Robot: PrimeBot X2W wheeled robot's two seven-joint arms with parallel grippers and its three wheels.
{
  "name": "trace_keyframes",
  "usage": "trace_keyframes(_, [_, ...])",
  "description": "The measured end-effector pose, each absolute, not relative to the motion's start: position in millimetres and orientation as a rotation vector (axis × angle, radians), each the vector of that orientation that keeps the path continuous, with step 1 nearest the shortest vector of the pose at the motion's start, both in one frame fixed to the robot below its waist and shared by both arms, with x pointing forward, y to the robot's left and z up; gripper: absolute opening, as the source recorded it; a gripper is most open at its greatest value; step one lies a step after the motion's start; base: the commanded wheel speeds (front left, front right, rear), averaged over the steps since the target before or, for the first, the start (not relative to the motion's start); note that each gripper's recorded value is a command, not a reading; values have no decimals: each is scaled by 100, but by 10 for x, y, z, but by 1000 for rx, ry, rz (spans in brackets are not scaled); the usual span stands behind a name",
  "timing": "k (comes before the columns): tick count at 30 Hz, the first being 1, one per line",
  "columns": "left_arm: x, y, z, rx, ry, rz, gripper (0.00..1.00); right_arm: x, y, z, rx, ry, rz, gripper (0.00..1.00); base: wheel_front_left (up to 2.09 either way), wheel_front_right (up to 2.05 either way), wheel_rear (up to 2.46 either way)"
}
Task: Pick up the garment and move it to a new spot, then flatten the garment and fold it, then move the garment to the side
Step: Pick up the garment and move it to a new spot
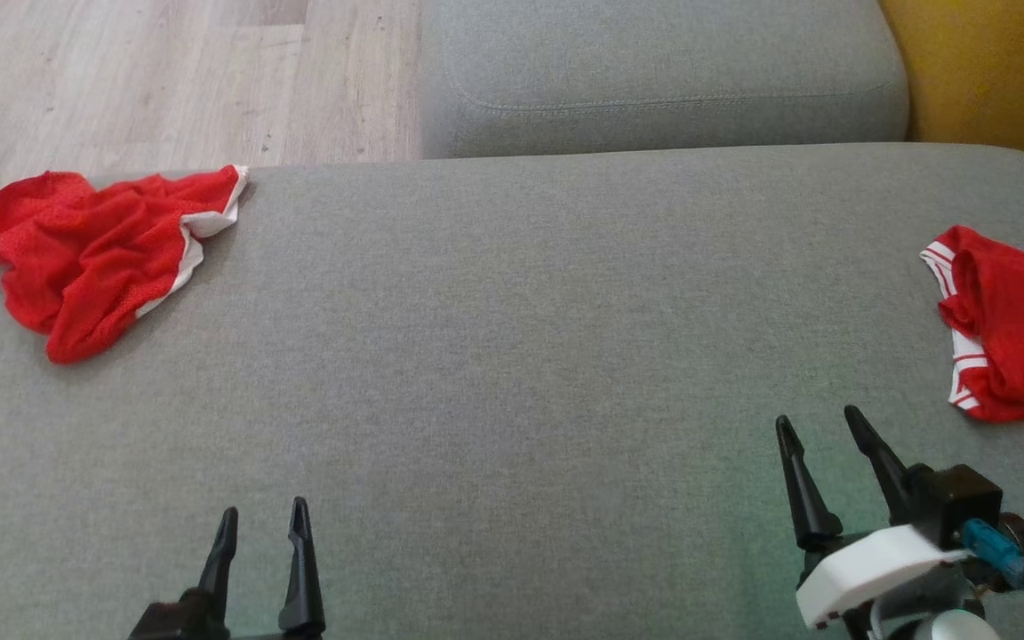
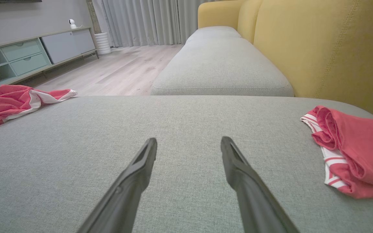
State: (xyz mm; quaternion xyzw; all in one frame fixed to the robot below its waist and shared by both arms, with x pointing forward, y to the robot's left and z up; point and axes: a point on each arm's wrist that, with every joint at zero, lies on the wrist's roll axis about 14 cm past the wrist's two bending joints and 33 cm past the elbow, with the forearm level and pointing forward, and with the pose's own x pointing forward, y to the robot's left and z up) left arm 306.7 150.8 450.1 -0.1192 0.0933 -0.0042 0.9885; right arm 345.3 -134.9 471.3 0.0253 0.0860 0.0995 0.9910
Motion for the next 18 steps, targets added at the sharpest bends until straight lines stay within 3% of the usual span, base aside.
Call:
trace_keyframes(12, [3018,1654,4496,-243,183,45,100,3527,-1253,4677,47,183,232,100,0,0,0])
trace_keyframes(18, [2903,1947,4572,-247,145,149,100,3663,-911,4709,40,173,338,100,0,0,0])
